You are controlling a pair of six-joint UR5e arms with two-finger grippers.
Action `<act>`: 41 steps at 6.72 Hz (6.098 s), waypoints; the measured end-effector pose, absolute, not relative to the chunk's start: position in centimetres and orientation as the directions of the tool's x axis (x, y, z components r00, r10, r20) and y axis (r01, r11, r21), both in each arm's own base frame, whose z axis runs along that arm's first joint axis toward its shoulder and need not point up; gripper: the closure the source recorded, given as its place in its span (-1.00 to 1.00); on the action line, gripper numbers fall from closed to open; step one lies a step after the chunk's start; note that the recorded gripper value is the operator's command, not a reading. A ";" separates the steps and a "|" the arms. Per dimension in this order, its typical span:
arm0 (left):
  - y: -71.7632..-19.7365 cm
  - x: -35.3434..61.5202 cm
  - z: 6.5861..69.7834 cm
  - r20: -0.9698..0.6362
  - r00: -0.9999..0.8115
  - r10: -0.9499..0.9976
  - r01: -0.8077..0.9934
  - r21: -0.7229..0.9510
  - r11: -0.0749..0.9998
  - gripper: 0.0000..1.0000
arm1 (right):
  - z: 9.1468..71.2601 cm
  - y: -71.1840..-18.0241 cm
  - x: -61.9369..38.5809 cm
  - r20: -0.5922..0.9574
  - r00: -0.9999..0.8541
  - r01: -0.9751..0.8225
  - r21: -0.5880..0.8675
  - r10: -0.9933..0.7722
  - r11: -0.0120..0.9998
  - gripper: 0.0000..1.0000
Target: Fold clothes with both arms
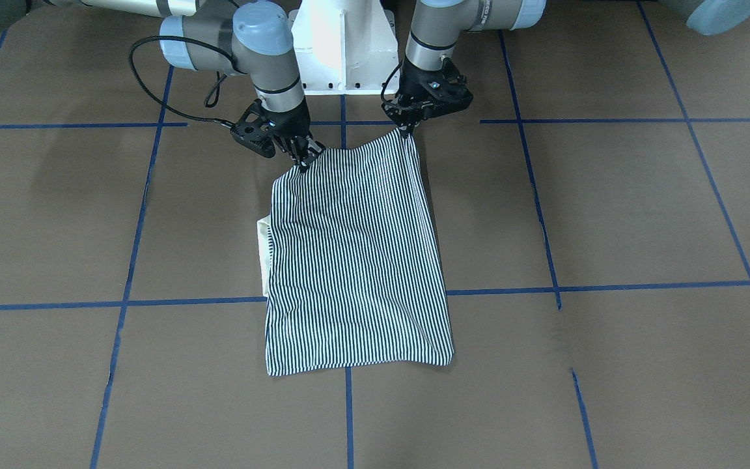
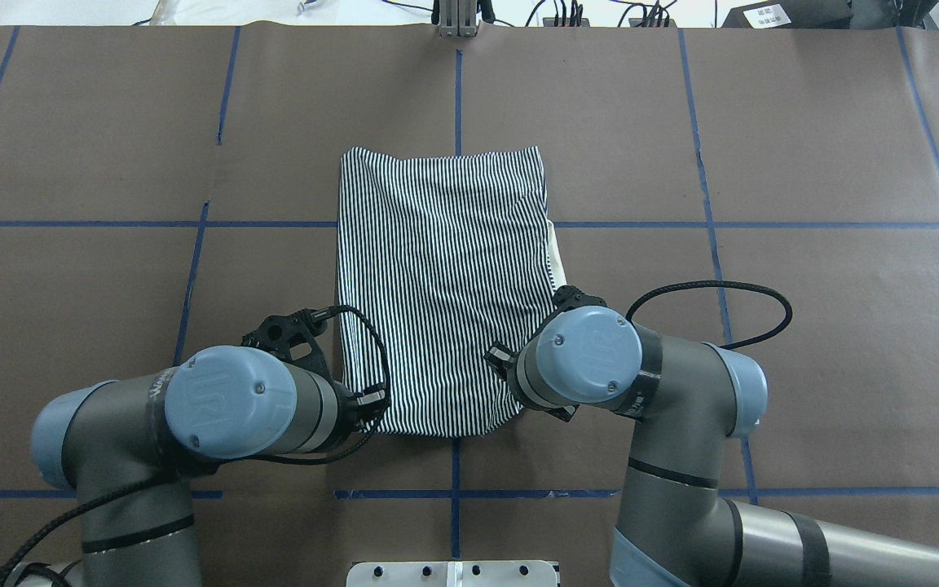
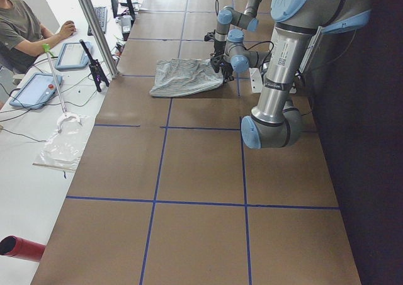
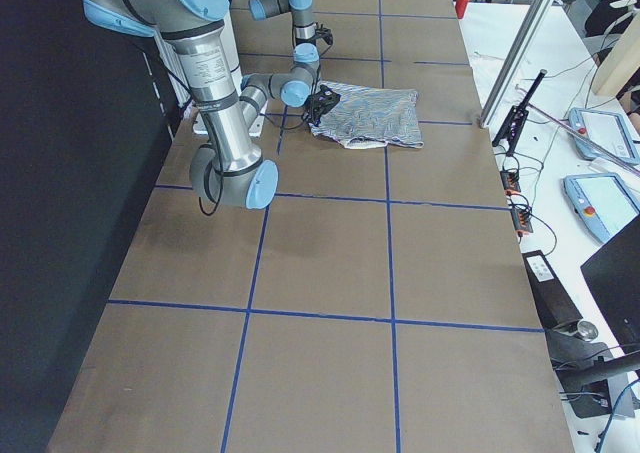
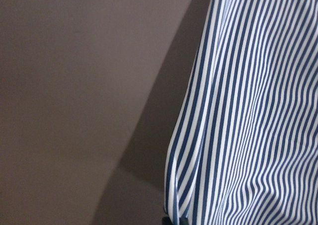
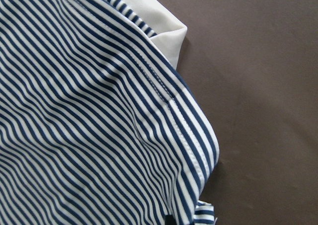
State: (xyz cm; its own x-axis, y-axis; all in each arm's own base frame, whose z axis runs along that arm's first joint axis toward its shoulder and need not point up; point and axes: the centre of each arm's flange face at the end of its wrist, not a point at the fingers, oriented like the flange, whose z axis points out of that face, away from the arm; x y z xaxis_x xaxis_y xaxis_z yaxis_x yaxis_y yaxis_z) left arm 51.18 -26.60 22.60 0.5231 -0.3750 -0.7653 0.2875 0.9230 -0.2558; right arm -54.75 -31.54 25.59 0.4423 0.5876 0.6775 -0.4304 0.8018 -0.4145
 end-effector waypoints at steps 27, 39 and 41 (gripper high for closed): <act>-59.8 13.3 45.7 -0.704 0.701 0.115 0.210 0.358 0.910 -1.00 | 42.3 -65.2 -21.9 0.724 0.689 -0.143 0.144 -0.006 0.979 -1.00; -48.7 -6.8 61.7 -0.602 0.741 0.297 -0.164 0.267 0.950 -1.00 | 61.9 -49.3 8.8 0.735 0.675 0.013 0.078 -0.066 0.997 -1.00; -48.7 -6.6 61.8 -0.618 0.728 0.295 -0.161 0.264 0.951 -1.00 | 62.3 -49.2 8.2 0.737 0.673 0.020 0.064 -0.061 0.998 -1.00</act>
State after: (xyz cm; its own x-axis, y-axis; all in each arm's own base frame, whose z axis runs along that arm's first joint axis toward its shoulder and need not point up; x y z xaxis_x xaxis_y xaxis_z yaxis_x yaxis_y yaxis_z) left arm -6.63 -48.69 61.77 0.7283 0.2953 -0.6184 -0.1611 0.9509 0.2643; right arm 8.20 -49.19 62.27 0.6733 -0.0607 0.7369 0.0198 0.9977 0.0641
